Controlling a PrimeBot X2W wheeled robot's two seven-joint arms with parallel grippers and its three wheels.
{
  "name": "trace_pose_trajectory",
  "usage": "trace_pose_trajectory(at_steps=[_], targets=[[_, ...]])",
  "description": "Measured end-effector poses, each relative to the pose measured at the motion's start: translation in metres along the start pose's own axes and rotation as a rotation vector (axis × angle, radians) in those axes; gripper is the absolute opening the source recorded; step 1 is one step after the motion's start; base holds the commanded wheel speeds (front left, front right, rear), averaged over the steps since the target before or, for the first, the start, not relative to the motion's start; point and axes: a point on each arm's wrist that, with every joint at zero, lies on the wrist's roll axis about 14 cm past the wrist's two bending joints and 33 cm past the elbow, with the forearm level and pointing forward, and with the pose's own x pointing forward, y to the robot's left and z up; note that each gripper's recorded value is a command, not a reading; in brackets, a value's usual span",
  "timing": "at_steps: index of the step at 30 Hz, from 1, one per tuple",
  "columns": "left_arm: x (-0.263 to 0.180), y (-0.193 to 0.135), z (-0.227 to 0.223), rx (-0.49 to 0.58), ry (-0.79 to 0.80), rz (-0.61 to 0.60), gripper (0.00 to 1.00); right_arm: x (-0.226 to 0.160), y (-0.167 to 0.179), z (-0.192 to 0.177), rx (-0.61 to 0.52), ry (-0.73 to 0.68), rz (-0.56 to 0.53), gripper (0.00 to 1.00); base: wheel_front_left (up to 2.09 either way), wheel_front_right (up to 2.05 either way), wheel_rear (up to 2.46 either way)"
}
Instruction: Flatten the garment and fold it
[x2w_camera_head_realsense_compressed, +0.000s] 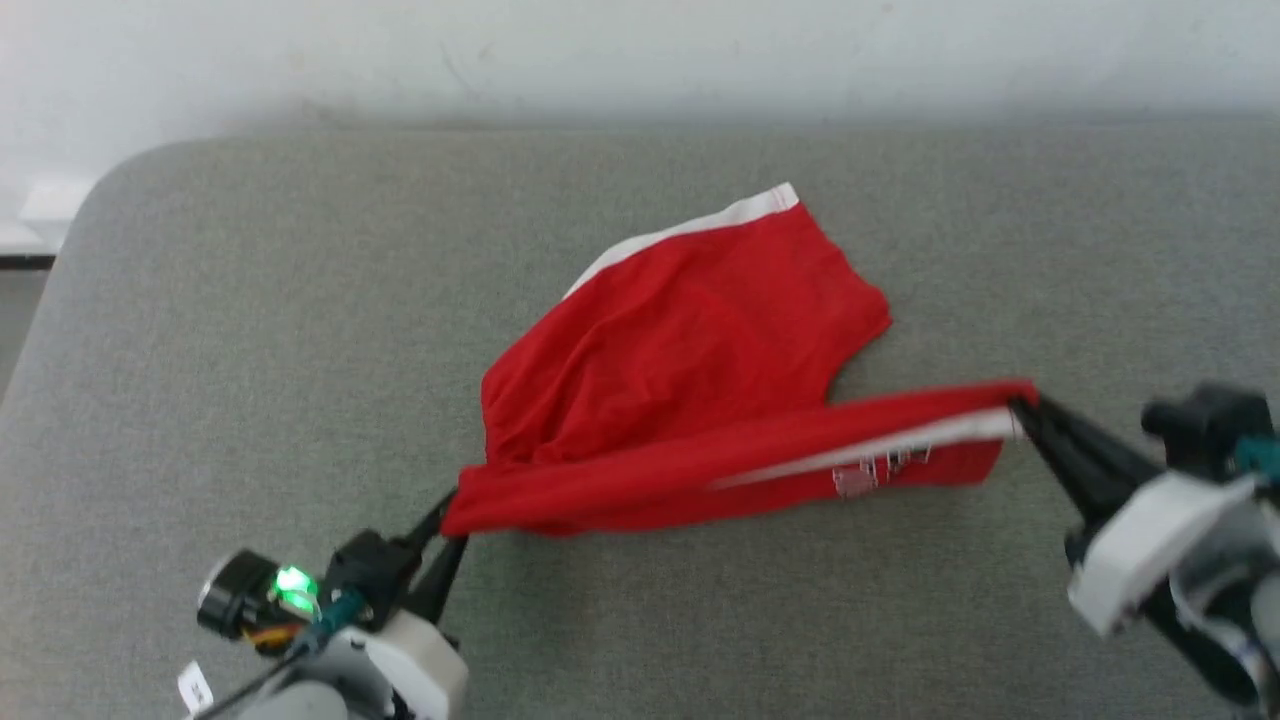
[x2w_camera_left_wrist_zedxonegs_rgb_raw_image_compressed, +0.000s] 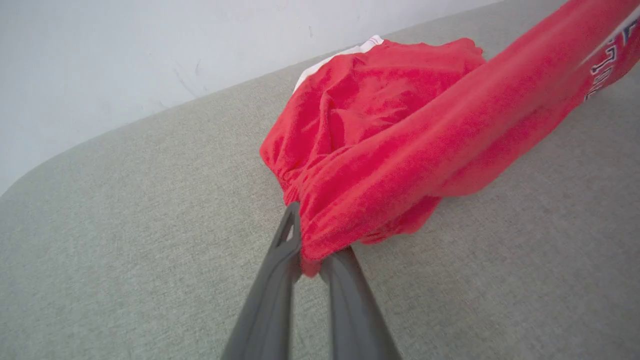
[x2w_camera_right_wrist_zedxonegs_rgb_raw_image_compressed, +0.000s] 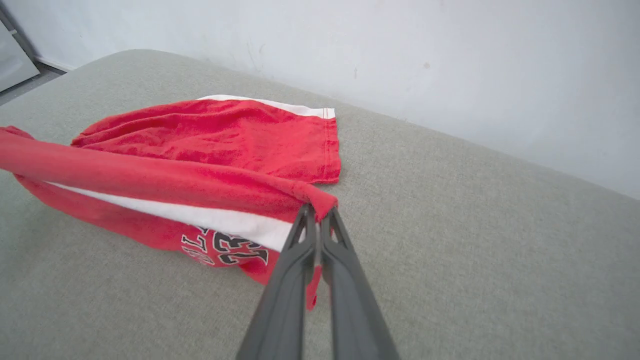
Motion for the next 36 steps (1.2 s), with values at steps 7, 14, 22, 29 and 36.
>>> trace_pose_trajectory(at_steps=[7,14,22,29,36], targets=[[0.031,0.025,0.017,0.016,-0.044,0.035,0.00,0.075,-0.019,0.045,-0.108,-0.031,0.025,0.00,0.00,0.00,0.00],[0.063,0.029,0.021,-0.025,-0.067,0.045,0.00,0.155,-0.030,0.049,-0.144,0.044,0.033,0.00,0.00,0.00,0.00],[0.085,0.041,-0.007,-0.058,-0.015,0.084,0.00,0.232,-0.018,0.016,-0.203,0.171,0.078,0.00,0.00,0.00,0.00],[0.080,0.051,-0.029,-0.060,0.034,0.120,0.10,0.257,0.004,-0.047,-0.218,0.350,0.144,0.00,0.00,0.00,0.00],[0.070,0.060,-0.008,-0.026,-0.027,0.175,1.00,0.249,0.007,-0.025,-0.229,0.295,0.168,1.00,0.00,0.00,0.00]])
